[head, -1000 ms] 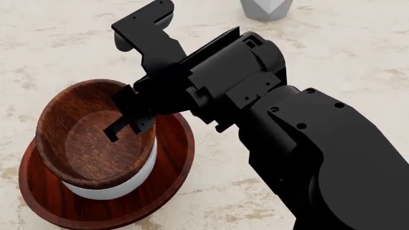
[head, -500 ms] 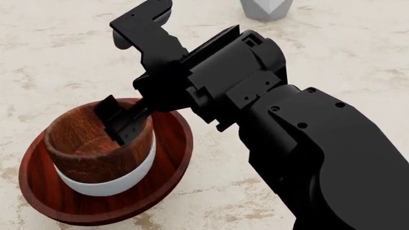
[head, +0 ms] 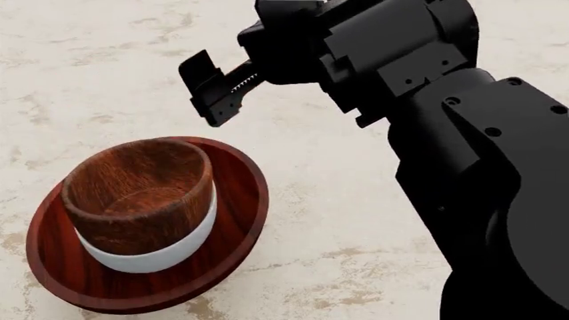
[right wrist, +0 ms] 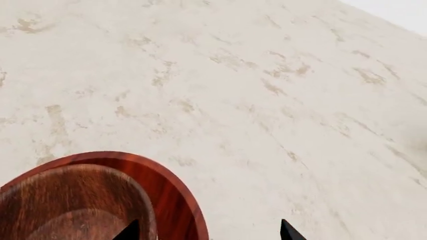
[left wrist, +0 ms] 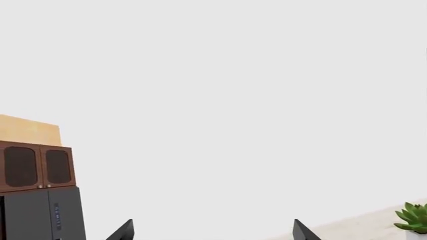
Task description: Stack the bowls from largest to smallest.
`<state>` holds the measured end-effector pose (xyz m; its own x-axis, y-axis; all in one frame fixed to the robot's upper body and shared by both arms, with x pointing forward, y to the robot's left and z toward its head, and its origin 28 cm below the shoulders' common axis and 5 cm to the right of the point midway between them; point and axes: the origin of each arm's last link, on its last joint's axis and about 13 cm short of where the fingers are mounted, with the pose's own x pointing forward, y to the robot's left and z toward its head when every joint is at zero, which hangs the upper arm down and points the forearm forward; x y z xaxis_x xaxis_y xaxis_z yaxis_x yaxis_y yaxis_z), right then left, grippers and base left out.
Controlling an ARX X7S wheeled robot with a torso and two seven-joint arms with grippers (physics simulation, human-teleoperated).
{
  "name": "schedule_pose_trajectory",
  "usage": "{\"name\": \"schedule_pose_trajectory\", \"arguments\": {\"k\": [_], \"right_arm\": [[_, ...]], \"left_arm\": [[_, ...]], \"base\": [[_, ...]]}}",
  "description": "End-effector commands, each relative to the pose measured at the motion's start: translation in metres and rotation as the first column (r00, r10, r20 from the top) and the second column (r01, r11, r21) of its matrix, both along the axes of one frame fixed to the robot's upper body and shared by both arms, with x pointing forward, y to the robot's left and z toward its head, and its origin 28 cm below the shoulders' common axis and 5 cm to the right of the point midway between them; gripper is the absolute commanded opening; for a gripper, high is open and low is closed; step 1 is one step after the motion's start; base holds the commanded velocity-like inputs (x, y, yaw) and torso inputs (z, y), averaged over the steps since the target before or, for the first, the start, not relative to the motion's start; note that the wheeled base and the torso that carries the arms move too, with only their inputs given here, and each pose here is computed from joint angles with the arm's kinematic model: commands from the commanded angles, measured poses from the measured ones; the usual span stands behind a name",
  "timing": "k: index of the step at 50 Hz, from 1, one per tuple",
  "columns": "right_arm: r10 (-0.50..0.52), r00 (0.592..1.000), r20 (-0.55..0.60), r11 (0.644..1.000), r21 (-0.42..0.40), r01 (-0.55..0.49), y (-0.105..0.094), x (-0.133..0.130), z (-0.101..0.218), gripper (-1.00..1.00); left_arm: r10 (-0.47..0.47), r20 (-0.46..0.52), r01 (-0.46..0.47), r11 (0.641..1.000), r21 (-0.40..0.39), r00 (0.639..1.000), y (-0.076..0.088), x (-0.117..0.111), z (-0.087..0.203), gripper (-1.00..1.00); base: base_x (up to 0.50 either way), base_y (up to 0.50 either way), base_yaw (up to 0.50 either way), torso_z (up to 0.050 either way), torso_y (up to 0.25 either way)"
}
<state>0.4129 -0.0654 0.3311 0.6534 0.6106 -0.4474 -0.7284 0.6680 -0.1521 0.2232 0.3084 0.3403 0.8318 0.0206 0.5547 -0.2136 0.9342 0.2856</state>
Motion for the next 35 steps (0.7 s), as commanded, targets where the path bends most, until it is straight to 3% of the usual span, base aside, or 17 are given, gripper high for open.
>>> {"name": "schedule_pose_trajectory", "arguments": {"k": [1, 21, 35], "right_arm": [[-0.061, 0.996, 0.058, 0.996, 0.065, 0.057, -0.025, -0.004, 0.014, 1.0], [-0.266, 0.952, 0.15, 0.952, 0.199, 0.234, -0.082, -0.026, 0.016, 1.0], [-0.36, 0.907, 0.218, 0.918, 0.258, 0.302, -0.111, -0.071, 0.018, 1.0]], "left_arm": [[-0.008, 0.034, 0.008, 1.0, -0.002, 0.999, 0.001, -0.008, 0.01, 1.0], [0.009, 0.073, -0.011, 1.0, 0.026, 0.997, 0.007, -0.04, 0.024, 1.0], [0.032, 0.121, -0.035, 0.999, 0.026, 0.992, 0.011, -0.065, 0.027, 1.0]], "base": [[0.0, 0.0, 0.0, 0.0, 0.0], [0.0, 0.0, 0.0, 0.0, 0.0], [0.0, 0.0, 0.0, 0.0, 0.0]]}}
